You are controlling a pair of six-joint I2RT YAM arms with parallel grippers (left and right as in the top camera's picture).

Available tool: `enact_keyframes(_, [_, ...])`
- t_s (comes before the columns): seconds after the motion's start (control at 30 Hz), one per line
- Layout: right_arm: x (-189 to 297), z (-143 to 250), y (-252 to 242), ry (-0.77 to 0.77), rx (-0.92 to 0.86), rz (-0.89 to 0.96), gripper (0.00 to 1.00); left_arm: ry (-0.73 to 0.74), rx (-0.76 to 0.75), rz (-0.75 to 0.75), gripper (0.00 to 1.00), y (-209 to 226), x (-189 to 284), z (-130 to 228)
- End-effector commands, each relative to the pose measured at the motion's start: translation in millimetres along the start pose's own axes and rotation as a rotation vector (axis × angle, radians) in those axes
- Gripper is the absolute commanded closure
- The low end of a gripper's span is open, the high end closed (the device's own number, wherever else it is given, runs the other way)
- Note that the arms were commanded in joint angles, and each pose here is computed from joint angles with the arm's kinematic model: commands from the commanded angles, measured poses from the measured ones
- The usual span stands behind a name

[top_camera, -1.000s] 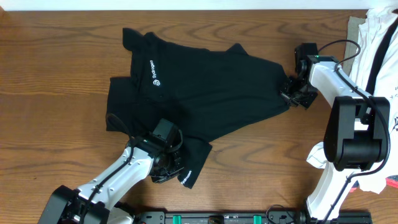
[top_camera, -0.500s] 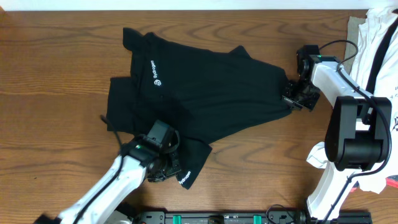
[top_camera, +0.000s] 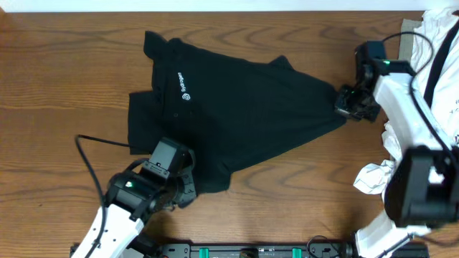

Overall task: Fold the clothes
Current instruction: 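Lift the shirt with both grippers and stretch it between them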

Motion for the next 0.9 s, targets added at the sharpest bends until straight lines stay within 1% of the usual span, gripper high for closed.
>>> enact_keyframes(0.0, [43.2,-2.5,-7.2,-0.102,0.034,-0.035,0.99,-0.106,-0.041,-0.045,0.94,-1.9,35.4,-21.0])
enact_keyframes(0.1, [69.7,2.7,-11.7,-0.15,0.041,-0.067,0.99,-0.162,-0.052,-0.061,0.94,-4.6,64.0,-30.8])
enact_keyframes(0.27, [112.7,14.3,-20.8,-0.236,0.069,-0.122,0.99,-0.32,-0.044,-0.125,0.94,-1.9,123.2,-51.2])
enact_keyframes(0.5, [171.0,32.3,-34.1,-0.38,0.067,-0.221,0.99,-0.568,-0.017,-0.117,0.94,-6.7,201.9,-74.5])
enact_keyframes(0.67, [211.5,48.6,-37.4,-0.453,0.106,-0.322,0.99,-0.715,-0.028,-0.07,0.94,-12.2,253.4,-79.7])
enact_keyframes(0.87, [266.1,61.6,-38.4,-0.538,0.165,-0.421,0.99,-0.878,-0.017,-0.063,0.94,-7.0,314.6,-75.7])
Point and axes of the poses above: each gripper's point midway between its finger pads, its own x axis back along the fingers, its own y axis along the line the jaws close on, z = x × y, the point moved 3 cm from there along x, back along the fingers, and after that the axes turned 10 degrees about -x, right-handed, at the moved point
